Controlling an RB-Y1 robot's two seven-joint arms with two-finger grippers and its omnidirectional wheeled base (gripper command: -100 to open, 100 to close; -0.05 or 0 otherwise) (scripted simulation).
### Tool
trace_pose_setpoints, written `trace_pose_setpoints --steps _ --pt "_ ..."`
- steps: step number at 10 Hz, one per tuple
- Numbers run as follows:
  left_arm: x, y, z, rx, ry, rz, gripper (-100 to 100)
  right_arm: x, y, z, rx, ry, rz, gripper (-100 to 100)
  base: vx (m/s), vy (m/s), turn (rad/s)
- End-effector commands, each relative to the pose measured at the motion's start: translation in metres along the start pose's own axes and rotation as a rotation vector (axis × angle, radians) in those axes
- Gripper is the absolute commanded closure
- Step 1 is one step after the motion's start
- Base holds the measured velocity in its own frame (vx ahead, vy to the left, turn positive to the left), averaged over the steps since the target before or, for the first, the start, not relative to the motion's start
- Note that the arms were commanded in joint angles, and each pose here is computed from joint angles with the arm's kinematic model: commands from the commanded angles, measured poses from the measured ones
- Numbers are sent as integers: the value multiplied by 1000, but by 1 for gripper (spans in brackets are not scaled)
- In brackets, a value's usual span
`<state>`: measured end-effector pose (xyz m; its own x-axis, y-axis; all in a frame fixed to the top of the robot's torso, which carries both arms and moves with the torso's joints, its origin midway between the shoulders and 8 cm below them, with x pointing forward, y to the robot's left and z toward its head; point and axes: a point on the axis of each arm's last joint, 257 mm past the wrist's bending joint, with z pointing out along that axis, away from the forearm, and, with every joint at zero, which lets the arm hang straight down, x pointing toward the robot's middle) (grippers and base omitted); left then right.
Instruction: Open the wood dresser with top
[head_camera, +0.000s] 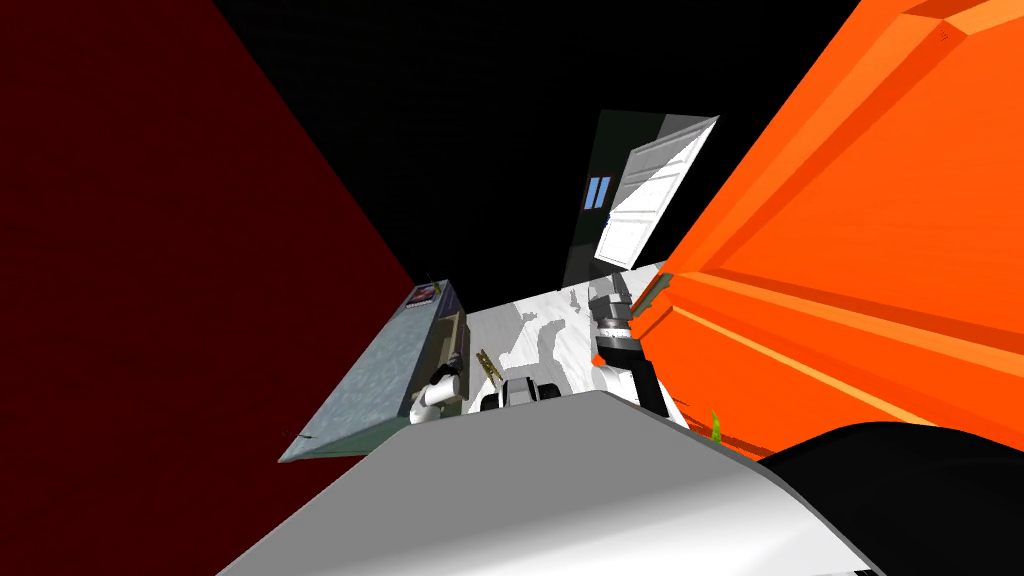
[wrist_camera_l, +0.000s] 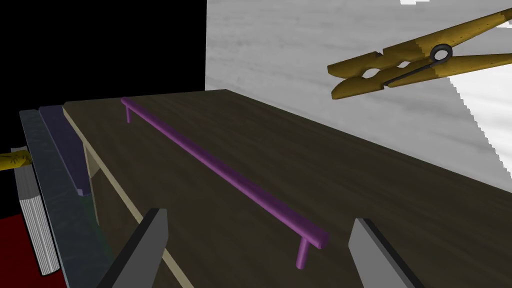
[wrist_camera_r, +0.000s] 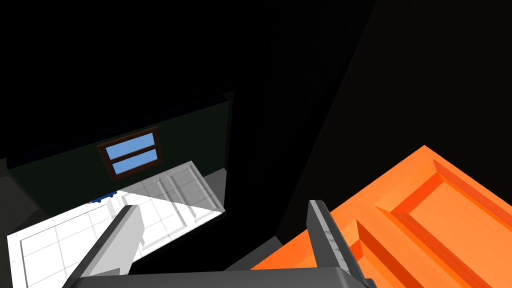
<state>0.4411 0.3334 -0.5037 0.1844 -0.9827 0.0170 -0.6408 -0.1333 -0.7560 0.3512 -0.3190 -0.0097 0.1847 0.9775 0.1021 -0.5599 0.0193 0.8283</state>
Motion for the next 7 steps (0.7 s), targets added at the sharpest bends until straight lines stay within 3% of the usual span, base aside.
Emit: trace_pose_setpoints --steps 1,4,5,6,7 --pt "-4 -16 -3 -3 0 -2 -100 0 0 0 0 0 0 0 -40 -4 -3" --pt "-7 -35 -7 -3 1 -3 -100 0 0 0 0 0 0 0 -33 -19 -4" --pt "-5 -30 -6 0 1 -3 -100 0 0 0 0 0 0 0 -15 -11 -1" --pt "-5 -30 -6 -3 1 -3 0 0 0 0 0 0 0 0 0 0 0" --pt "-5 -30 -6 -3 1 -3 0 0 0 0 0 0 0 0 0 0 0"
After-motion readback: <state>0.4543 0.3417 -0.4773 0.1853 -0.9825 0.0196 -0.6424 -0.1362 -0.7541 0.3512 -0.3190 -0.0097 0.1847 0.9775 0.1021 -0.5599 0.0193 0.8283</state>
